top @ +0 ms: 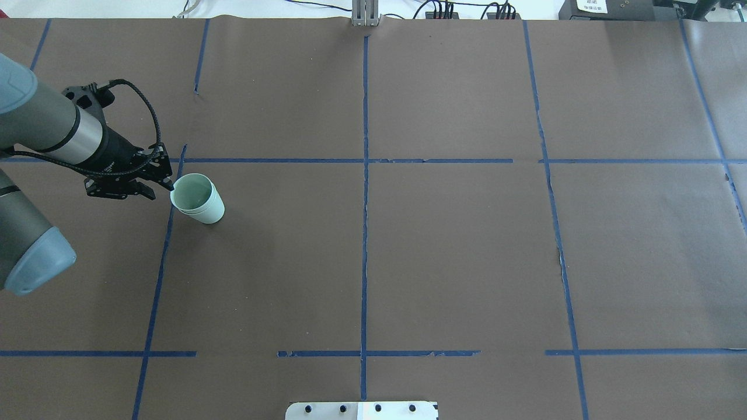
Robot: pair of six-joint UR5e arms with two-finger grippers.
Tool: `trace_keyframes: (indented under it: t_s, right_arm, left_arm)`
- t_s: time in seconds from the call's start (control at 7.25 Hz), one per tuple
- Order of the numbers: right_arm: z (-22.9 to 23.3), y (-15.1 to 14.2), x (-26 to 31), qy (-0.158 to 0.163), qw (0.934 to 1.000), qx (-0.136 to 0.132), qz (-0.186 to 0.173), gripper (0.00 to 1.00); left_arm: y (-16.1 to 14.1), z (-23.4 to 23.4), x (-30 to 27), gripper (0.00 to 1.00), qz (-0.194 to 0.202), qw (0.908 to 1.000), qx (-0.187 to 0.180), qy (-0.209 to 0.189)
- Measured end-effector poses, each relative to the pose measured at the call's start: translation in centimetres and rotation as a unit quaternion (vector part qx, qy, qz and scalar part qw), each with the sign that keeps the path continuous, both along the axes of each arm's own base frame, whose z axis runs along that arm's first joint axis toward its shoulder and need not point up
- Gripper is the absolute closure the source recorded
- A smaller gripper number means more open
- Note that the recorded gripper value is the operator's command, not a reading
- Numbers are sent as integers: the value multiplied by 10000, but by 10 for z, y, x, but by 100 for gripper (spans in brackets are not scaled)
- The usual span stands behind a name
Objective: Stack cups
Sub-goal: 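Open the left gripper and withdraw it away from the stacked cups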
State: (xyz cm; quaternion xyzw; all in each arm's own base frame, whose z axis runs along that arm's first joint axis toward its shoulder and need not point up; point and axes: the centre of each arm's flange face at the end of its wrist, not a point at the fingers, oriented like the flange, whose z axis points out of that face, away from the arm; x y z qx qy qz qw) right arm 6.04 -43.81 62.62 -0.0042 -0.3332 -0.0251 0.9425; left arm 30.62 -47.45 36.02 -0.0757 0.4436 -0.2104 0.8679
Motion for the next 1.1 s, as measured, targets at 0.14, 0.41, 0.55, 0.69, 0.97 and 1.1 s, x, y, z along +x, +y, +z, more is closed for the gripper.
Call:
trace_keyframes:
  t_s: [0.14, 0.41, 0.55, 0.69, 0.97, 1.1]
  right_arm:
    - [0, 0, 0, 0, 10000, 0, 0, 0]
    - [0, 0, 0, 0, 10000, 1, 0, 0]
    - [0, 0, 0, 0, 10000, 3, 0, 0]
    - [0, 0, 0, 0, 10000, 2, 0, 0]
    - [0, 0, 0, -1, 10000, 0, 0, 0]
    - [0, 0, 0, -3, 10000, 0, -1, 0]
  left_arm:
    - [0, -2, -2, 0, -3, 10000, 32, 16]
    - [1, -3, -26, 0, 218, 9982, 556, 18]
    - [-2, 13, -56, 0, 386, 9944, 974, -118]
    - [-6, 37, -94, 0, 555, 9885, 1366, -327]
    - [-3, 96, -163, 0, 964, 9739, 1899, -783]
    - [1, 129, -205, 0, 1148, 9653, 2111, -1024]
